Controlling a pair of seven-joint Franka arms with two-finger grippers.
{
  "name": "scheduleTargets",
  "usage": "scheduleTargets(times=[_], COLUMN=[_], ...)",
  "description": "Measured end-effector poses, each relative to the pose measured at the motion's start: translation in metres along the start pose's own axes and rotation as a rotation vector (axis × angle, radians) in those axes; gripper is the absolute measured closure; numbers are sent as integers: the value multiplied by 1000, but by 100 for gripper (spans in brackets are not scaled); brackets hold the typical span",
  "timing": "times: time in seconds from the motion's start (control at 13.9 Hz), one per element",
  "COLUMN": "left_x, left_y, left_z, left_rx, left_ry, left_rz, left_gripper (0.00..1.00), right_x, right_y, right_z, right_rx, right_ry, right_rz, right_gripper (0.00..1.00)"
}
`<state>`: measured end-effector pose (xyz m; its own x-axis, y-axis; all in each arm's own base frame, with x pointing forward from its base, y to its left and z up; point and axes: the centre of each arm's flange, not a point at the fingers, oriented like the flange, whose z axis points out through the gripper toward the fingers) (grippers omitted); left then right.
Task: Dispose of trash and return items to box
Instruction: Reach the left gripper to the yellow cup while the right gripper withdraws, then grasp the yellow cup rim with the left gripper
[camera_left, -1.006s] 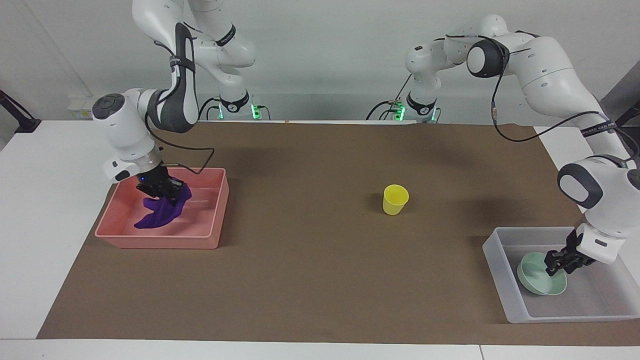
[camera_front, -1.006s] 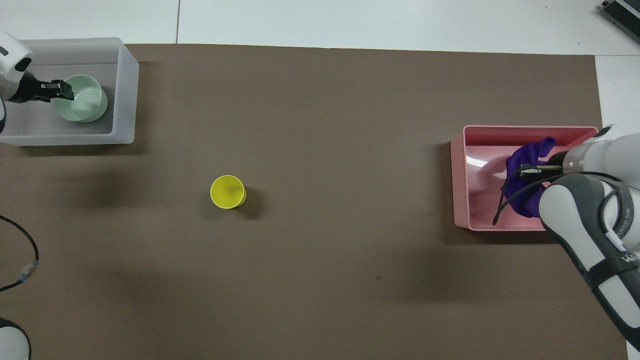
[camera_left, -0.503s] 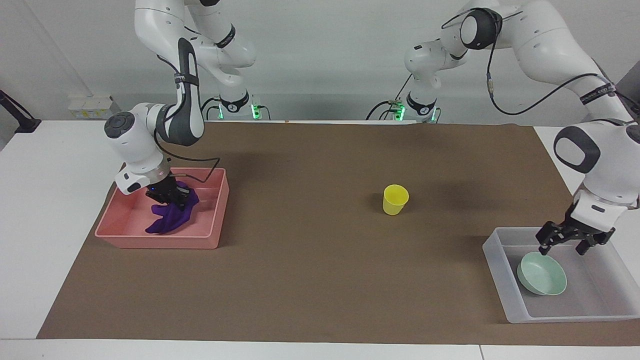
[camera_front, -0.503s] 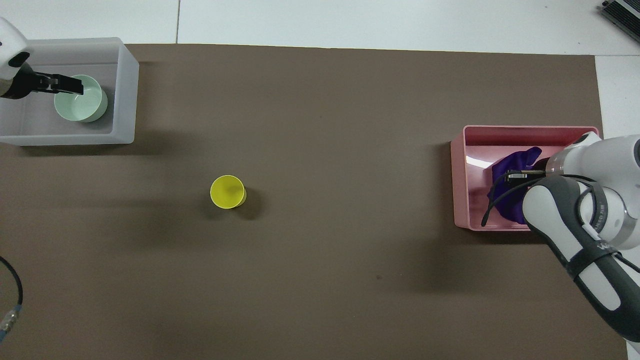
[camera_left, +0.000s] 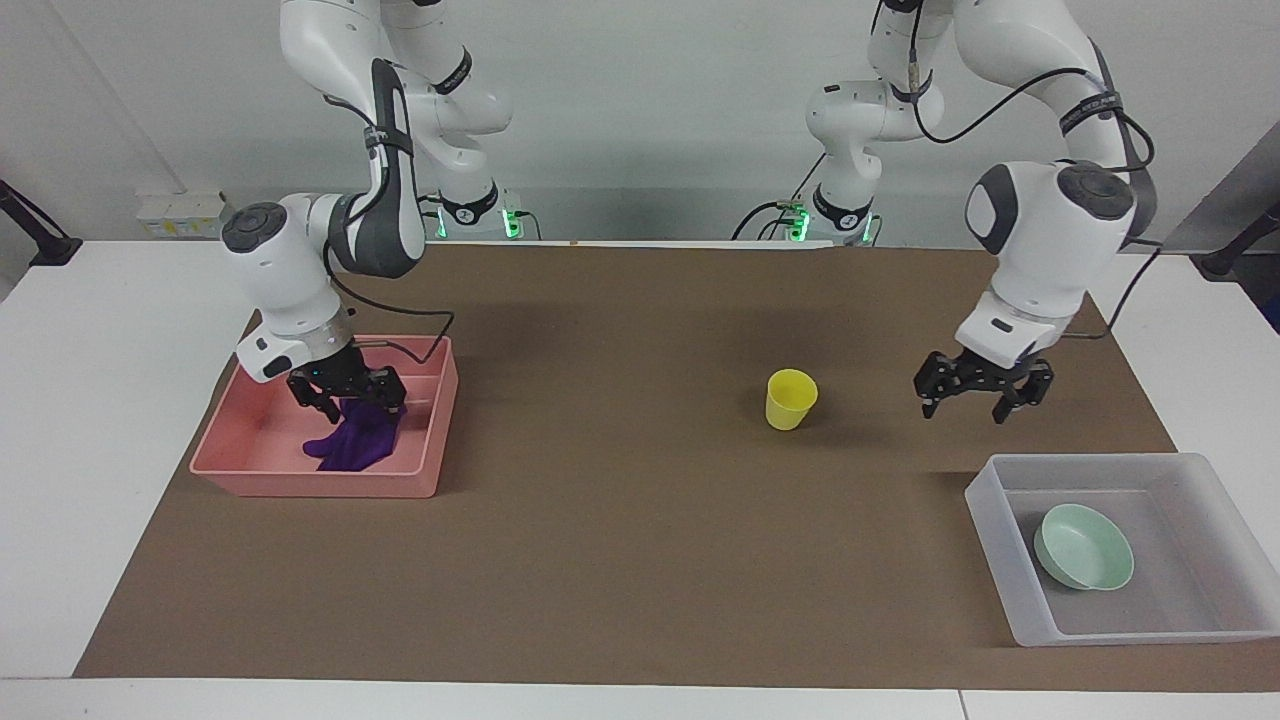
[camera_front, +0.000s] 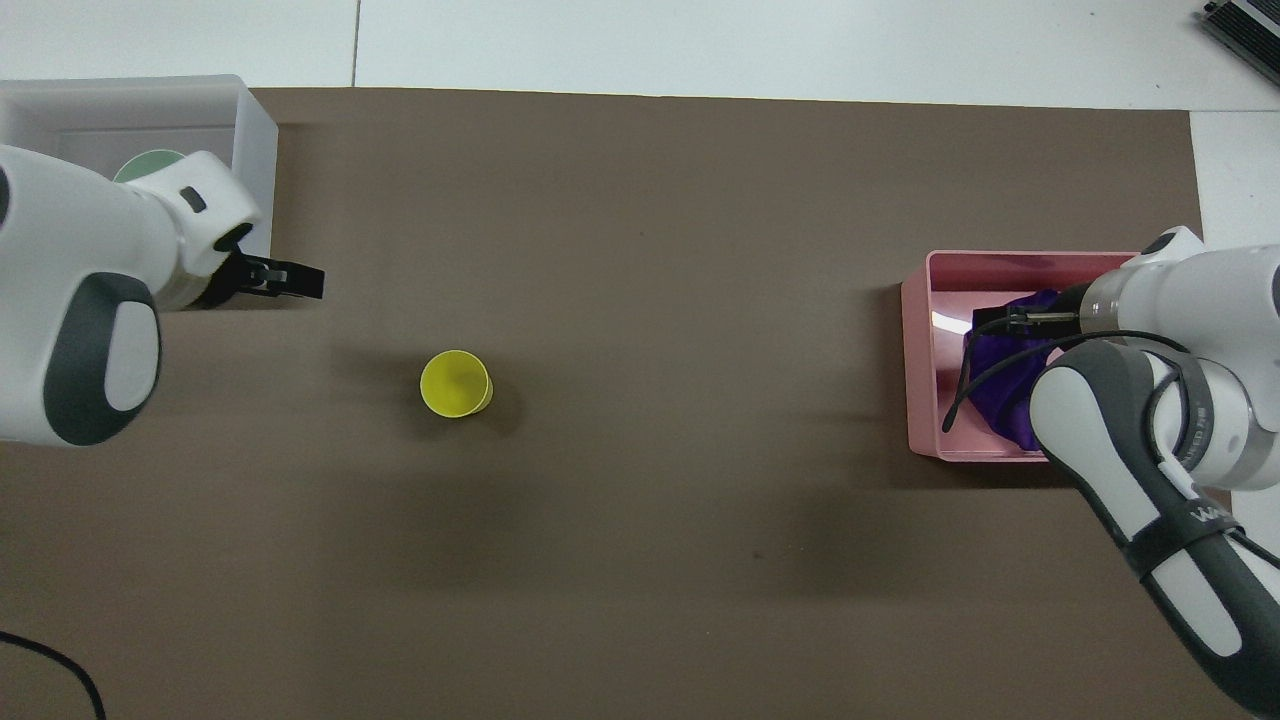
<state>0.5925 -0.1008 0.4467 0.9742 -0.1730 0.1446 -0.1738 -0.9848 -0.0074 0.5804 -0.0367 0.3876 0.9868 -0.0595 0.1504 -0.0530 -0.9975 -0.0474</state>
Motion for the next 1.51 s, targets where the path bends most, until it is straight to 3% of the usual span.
scheduleTargets(times=[0.36,0.65,0.72,1.15,1.22,1.51], left_x=[-41,-66,-72,-80,-78,-51], left_y=[88,108,109,117,115,84], left_z=[44,77,84,91,88,46], left_rx=[-20,-32,-32,-35,-36,-18], left_ry=[-6,18,17,16,22,12], left_rz=[25,48,50,24,19,-31], left_gripper=[0,5,13,89,96,97], right_x=[7,14,15,-3,-5,-5], right_y=[-46,-62,-61,-36,-33,-32], right_z=[-75,-152,-173,-258,-265,-264], right_rx=[-45,-59,-61,-67,-67,-67], right_ry=[-15,-62,-68,-91,-94,-105], right_rz=[59,74,77,103,99,89], right_gripper=[0,0,0,0,0,0])
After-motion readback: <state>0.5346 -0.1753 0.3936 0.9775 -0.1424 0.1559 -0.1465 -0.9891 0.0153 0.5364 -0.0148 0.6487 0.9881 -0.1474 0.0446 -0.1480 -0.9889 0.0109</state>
